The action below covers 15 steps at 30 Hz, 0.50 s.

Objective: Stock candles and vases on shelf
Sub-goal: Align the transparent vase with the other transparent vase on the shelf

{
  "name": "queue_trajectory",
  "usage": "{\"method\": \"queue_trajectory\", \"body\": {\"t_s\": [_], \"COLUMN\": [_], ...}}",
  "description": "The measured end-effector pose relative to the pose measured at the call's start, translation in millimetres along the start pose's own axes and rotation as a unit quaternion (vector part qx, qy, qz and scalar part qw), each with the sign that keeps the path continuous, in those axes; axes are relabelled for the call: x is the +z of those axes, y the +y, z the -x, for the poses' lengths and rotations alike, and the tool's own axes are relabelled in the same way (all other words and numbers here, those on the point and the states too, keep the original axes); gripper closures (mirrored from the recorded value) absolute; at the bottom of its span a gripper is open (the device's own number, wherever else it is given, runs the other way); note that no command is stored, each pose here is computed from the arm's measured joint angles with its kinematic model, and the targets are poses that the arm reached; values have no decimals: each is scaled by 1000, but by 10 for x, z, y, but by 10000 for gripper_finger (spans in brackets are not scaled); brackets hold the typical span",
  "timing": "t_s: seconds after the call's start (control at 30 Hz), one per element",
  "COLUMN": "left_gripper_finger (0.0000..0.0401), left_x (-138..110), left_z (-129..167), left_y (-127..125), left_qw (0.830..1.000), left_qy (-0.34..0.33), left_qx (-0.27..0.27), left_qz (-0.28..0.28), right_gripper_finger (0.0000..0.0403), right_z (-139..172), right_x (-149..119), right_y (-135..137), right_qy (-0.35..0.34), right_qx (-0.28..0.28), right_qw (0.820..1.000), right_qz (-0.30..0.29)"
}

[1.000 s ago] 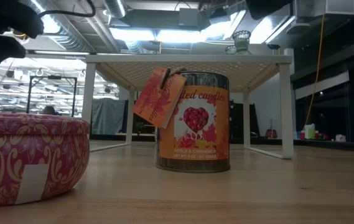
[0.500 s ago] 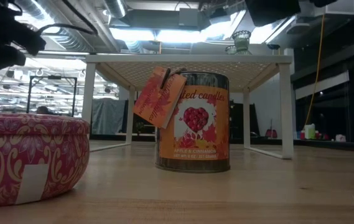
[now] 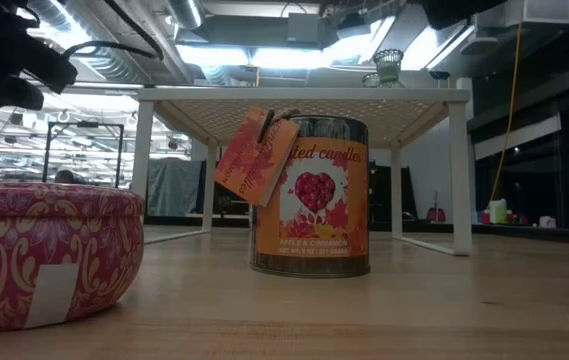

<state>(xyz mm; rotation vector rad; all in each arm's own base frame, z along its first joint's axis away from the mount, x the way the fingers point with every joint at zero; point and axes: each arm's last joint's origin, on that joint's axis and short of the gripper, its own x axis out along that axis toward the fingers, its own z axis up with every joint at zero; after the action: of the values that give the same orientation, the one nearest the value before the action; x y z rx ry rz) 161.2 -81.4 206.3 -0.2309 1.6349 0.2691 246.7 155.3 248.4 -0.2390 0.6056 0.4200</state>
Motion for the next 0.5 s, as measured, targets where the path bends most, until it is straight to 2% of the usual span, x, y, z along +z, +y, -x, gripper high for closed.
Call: {"method": "queue_trajectory", "body": {"t_s": [0.03,0.23,0.5], "left_gripper_finger": [371,374,379], "left_x": [0,-30,-117], "left_z": [9,90,226], "left_y": [-1,39,143], "left_qw": [1000,998,991], "left_qy": [-2,-41,-90], "left_qx": [-3,-20,-38], "left_qz": [2,39,90], "right_gripper_finger": [279,279,279], "right_z": [33,271,476], "right_x": [3,26,26], "right_y": [-2,-14,-38], "right_qy": [0,-4,-5], "right_qx": [2,37,49], "right_qw": [1000,999,999], "right_qz": [-4,-15,-20]}}
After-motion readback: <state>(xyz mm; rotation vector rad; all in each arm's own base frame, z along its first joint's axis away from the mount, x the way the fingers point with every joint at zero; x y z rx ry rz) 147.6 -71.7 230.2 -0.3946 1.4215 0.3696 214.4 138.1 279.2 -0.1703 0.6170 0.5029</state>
